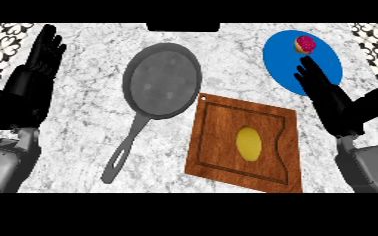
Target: Pick the lemon from the cutting board and place it in the pan
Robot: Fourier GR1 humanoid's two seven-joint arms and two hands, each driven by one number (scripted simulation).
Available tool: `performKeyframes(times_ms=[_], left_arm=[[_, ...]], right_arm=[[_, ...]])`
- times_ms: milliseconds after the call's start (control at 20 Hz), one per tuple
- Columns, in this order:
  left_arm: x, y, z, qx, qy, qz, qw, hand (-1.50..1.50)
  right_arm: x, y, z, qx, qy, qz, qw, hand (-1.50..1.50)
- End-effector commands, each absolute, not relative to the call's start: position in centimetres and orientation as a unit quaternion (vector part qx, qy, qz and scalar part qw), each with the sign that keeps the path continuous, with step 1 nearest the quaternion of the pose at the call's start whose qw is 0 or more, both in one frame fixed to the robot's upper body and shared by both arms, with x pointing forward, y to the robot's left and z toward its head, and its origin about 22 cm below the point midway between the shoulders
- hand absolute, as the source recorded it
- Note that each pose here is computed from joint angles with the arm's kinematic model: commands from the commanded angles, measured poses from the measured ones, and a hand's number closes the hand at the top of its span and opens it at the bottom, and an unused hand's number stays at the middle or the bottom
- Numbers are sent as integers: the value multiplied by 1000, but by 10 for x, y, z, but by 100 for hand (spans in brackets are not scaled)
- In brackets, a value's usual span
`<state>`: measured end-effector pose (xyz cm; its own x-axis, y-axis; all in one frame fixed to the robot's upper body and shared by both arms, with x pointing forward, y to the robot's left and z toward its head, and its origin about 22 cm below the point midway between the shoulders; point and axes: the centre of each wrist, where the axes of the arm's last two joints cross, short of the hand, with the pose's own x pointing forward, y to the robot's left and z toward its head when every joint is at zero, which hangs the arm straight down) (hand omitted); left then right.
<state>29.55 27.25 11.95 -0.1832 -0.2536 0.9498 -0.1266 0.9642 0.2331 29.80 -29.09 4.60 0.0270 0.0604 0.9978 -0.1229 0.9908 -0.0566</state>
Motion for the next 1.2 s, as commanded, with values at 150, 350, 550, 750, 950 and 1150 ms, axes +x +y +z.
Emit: performKeyframes(times_ms=[150, 350, 550, 750, 950, 1150], left_arm=[[263, 287, 52, 168, -689, -101, 698, 0], [245, 293, 24, 172, -629, -101, 751, 0], [224, 297, 9, 171, -619, -105, 759, 0], [218, 295, 11, 161, -623, -119, 756, 0], [227, 288, 10, 161, -628, -119, 752, 0], [229, 290, 11, 165, -630, -117, 750, 0]], right_arm=[[311, -252, 54, -69, -722, -80, 684, -150], [274, -327, 6, -313, -604, -112, 724, -150], [234, -280, -16, -313, -559, -215, 737, -150], [192, -288, -24, -378, -519, -60, 764, -150], [179, -283, 6, -375, -493, 25, 785, -150], [193, -281, 68, -347, -471, 105, 804, -150]])
